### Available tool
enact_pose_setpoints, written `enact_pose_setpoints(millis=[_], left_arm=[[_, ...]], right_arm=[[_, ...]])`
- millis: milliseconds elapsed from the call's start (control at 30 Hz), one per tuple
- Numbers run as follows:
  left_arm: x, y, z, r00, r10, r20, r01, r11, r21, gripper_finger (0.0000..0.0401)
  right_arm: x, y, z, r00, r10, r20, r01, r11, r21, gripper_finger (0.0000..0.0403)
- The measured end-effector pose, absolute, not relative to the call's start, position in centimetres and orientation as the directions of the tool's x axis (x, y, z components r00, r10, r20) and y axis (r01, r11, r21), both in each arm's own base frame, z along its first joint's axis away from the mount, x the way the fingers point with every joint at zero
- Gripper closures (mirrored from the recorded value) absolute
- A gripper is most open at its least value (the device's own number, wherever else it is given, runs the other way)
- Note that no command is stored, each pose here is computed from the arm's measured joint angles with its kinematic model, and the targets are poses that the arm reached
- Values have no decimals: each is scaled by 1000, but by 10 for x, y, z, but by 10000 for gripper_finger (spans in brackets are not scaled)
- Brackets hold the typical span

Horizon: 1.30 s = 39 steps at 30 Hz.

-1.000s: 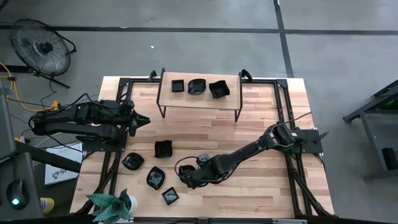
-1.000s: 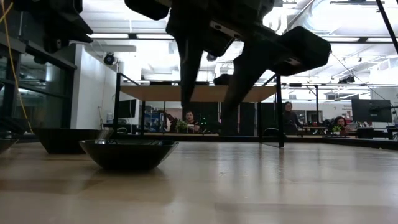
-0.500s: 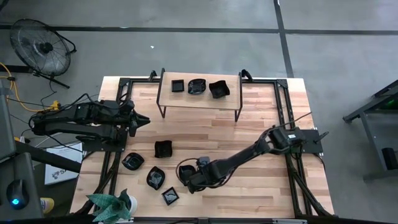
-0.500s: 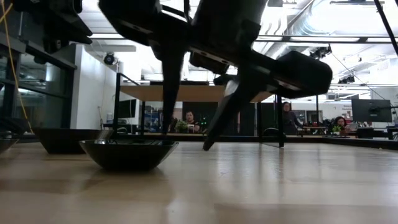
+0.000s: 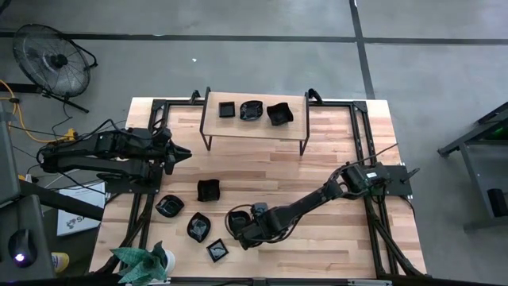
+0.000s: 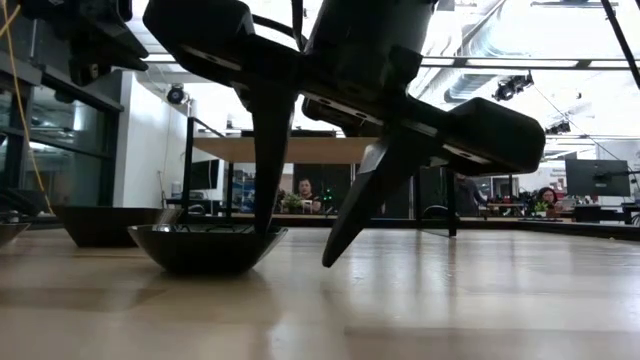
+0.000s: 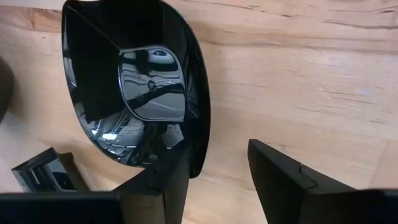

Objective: Pick & Place Mini shaped plates
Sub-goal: Stack the leaf-shaped plate on the leaf-shaped plate

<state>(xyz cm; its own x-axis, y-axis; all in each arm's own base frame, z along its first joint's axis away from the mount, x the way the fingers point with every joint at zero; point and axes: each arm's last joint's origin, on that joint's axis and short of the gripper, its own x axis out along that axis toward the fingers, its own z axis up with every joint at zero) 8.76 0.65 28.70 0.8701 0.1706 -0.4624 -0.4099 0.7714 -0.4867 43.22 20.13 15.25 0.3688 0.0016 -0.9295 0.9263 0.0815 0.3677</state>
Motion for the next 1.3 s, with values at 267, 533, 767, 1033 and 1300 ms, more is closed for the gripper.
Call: enact_pose_setpoints(millis=[267, 533, 767, 1033, 1300], left_arm=[[88, 7, 287, 870, 170, -462, -410, 772, -487, 316], [88, 6, 287, 871, 165, -463, -406, 772, -488, 316], [88, 6, 287, 871, 163, -463, -405, 773, -489, 316], [88, 6, 287, 871, 163, -463, -405, 773, -489, 316], [88, 6, 287, 872, 156, -464, -399, 774, -492, 316]], right_arm=[[432, 201, 153, 372, -6, -928, 925, 81, 371, 302], [433, 201, 153, 373, -5, -928, 925, 81, 372, 352], [434, 200, 153, 380, -7, -925, 922, 82, 378, 374], [437, 197, 154, 405, -26, -914, 910, 103, 401, 401], [436, 195, 164, 435, -49, -899, 896, 123, 427, 402]])
